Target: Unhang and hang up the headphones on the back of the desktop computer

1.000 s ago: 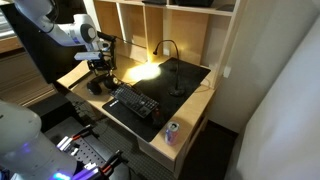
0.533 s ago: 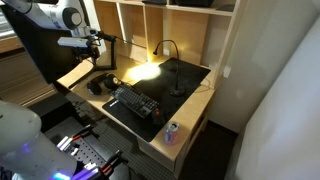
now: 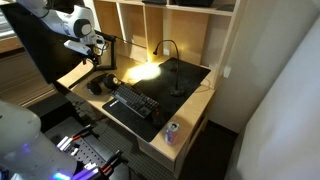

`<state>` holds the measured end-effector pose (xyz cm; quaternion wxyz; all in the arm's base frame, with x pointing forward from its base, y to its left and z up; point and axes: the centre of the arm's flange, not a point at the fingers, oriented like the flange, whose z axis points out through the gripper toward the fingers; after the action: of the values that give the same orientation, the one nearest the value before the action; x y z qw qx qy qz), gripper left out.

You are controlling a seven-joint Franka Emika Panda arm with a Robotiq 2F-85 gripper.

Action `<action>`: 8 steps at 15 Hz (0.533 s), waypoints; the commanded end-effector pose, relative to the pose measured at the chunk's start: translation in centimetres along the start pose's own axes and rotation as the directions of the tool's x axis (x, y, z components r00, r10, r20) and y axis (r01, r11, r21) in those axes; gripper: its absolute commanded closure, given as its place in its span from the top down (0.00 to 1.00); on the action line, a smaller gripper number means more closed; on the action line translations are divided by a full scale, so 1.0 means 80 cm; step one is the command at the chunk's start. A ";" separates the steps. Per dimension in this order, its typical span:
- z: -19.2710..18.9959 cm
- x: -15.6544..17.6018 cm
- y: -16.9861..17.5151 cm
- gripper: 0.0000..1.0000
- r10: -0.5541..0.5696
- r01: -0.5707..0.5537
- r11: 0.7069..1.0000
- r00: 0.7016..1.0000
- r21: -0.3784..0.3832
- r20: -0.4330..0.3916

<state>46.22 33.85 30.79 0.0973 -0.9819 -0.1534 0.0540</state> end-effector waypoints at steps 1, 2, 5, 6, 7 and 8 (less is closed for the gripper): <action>0.010 0.009 0.005 1.00 0.049 -0.049 0.999 0.999 0.019 0.009; 0.019 0.017 0.010 1.00 0.083 -0.083 0.996 0.996 0.031 0.019; 0.036 0.030 0.011 1.00 0.111 -0.113 0.994 0.991 0.014 0.067; 0.044 0.033 0.009 1.00 0.133 -0.134 0.991 0.987 0.001 0.091; 0.052 0.039 0.006 1.00 0.186 -0.188 0.982 0.978 0.008 0.097; 0.060 0.045 0.002 1.00 0.249 -0.250 0.968 0.964 0.000 0.089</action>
<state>47.80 34.04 27.51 0.0999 -0.9869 -0.0845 0.0939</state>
